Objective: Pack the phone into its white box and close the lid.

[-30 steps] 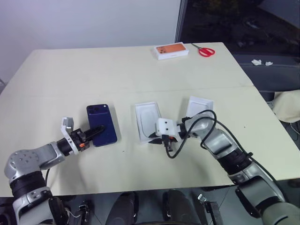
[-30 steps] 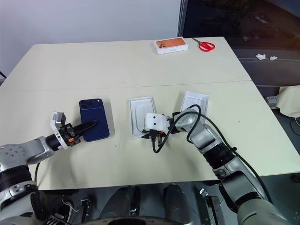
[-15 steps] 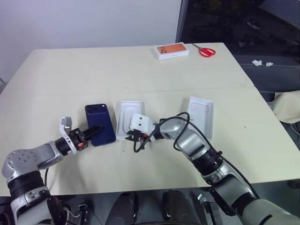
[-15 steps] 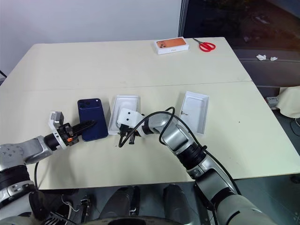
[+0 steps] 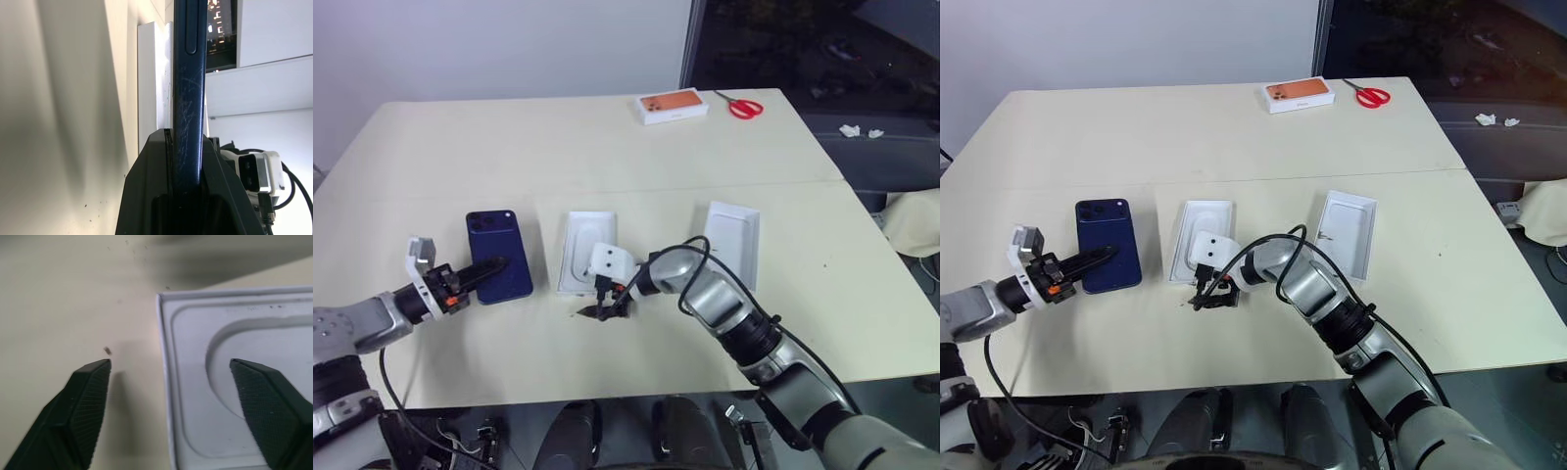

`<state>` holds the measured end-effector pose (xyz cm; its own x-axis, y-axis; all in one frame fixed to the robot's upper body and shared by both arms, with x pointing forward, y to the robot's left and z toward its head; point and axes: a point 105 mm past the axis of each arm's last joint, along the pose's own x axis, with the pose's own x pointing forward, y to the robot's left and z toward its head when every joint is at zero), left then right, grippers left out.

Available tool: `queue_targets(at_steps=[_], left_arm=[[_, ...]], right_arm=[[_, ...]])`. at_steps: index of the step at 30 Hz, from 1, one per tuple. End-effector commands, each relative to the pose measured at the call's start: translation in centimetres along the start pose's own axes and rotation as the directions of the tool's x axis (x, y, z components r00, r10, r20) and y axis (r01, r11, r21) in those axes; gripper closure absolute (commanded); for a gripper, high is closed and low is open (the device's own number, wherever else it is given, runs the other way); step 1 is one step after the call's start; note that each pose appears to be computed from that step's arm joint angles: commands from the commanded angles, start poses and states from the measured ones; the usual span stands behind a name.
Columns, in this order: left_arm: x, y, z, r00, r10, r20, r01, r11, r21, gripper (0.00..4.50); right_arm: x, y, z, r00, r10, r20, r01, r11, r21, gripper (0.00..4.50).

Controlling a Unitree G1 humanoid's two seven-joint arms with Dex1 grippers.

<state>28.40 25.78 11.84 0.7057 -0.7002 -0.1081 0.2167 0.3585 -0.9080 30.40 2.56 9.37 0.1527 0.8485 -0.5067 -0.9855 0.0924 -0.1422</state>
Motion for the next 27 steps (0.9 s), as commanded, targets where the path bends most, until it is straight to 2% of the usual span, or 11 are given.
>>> queue_targets(at_steps=[1, 4, 6, 7, 9, 13, 14, 17, 21, 27], left_arm=[[0.1, -1.8, 0.7, 0.997, -0.076, 0.013, 0.076, 0.996, 0.041, 4.32], [0.5, -2.3, 0.9, 0.995, -0.098, 0.011, 0.098, 0.994, 0.051, 4.32], [0.7, -2.5, 1.0, 0.994, -0.105, 0.013, 0.105, 0.993, 0.054, 4.32], [0.7, -2.5, 1.0, 0.994, -0.106, 0.012, 0.106, 0.993, 0.053, 4.32], [0.7, -2.4, 1.1, 0.995, -0.103, 0.012, 0.102, 0.993, 0.052, 4.32], [0.7, -2.4, 1.1, 0.995, -0.102, 0.017, 0.101, 0.993, 0.054, 4.32], [0.8, -2.5, 1.2, 0.994, -0.106, 0.020, 0.105, 0.993, 0.058, 4.32], [1.0, -2.8, 1.5, 0.992, -0.119, 0.029, 0.117, 0.991, 0.066, 4.32], [1.4, -2.7, 1.8, 0.994, -0.103, 0.034, 0.100, 0.991, 0.085, 4.32], [2.0, -3.4, 1.4, 0.991, -0.134, 0.007, 0.133, 0.988, 0.084, 4.32]], right_arm=[[-1.7, -1.1, 2.4, 0.995, -0.023, 0.095, 0.025, 1.000, -0.018, 0.37], [-2.4, -2.1, 3.3, 0.989, -0.049, 0.136, 0.048, 0.999, 0.010, 0.37], [-2.7, -3.5, 4.2, 0.979, -0.101, 0.177, 0.092, 0.994, 0.057, 0.90], [-2.7, -4.0, 4.6, 0.974, -0.121, 0.192, 0.110, 0.992, 0.065, 1.25], [-2.3, -5.9, 4.7, 0.956, -0.235, 0.173, 0.233, 0.972, 0.029, 2.19], [-1.5, -8.0, 3.6, 0.927, -0.358, 0.110, 0.363, 0.932, -0.020, 4.28], [-1.2, -8.4, 3.0, 0.920, -0.384, 0.082, 0.388, 0.921, -0.039, 4.45], [0.2, -8.0, 1.7, 0.932, -0.361, 0.033, 0.362, 0.923, -0.132, 4.45], [2.2, -5.3, -0.8, 0.970, -0.240, -0.035, 0.231, 0.958, -0.170, 4.45], [1.4, -6.0, 0.2, 0.963, -0.271, -0.009, 0.263, 0.940, -0.218, 4.45]])
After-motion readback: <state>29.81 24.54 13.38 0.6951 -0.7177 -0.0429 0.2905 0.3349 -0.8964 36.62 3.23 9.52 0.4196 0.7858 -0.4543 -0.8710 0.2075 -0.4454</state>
